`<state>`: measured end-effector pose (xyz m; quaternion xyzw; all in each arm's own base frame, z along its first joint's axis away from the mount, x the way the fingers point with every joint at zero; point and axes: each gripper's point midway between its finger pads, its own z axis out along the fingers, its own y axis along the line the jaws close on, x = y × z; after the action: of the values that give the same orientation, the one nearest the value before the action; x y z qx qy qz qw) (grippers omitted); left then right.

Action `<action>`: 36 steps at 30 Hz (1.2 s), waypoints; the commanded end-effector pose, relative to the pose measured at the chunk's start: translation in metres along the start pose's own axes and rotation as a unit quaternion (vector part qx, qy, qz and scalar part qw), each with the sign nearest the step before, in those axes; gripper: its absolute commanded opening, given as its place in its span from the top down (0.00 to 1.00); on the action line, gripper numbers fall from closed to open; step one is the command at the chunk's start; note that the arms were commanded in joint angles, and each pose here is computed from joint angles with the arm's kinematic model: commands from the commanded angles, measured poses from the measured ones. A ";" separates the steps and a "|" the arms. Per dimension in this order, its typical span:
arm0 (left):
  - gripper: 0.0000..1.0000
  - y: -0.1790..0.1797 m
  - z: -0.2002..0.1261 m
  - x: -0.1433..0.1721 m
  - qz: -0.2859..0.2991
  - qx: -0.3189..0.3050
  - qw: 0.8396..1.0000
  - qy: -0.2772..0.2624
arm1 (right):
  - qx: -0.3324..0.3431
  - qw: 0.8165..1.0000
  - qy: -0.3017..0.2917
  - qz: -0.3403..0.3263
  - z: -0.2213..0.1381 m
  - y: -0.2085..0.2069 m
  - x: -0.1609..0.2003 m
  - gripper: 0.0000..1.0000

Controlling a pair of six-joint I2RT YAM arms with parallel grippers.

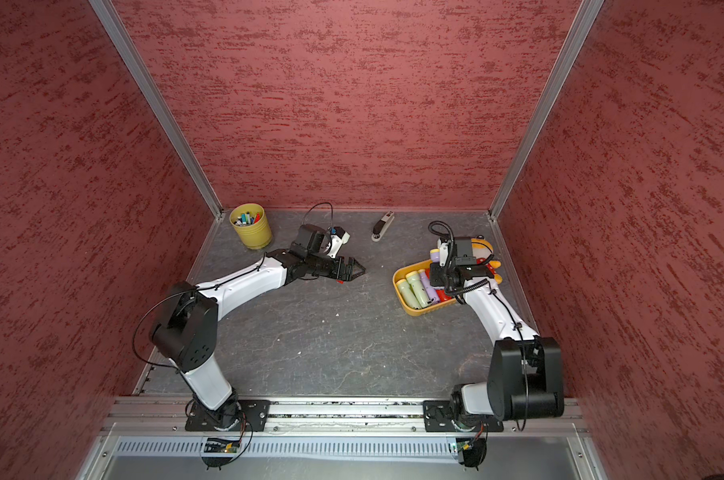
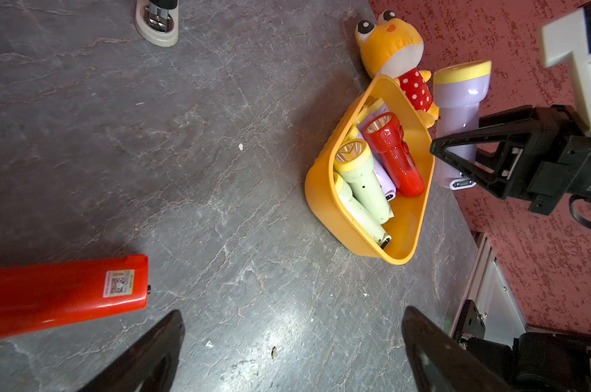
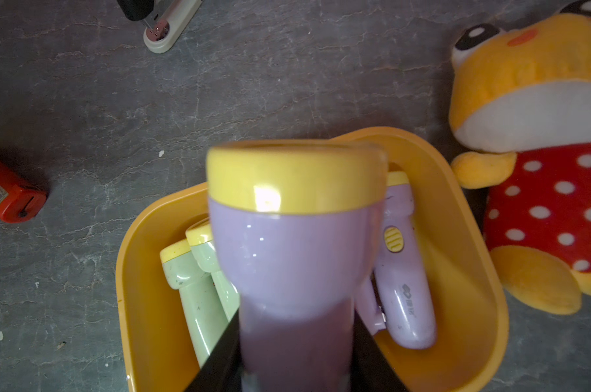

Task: Put the flashlights into the storage boxes
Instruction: Place the flashlight at the storage box.

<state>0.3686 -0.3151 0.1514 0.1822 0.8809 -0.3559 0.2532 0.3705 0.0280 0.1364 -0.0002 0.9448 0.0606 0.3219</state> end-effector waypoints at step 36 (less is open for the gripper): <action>0.01 -0.001 0.000 0.002 0.019 0.035 0.999 -0.012 | 0.026 0.992 0.085 -0.090 0.032 -0.058 0.000 0.51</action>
<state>0.3652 -0.3127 0.1427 0.1969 0.8692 -0.3755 0.2543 0.3861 -0.0232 0.0986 -0.0684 0.9674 0.0110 0.2435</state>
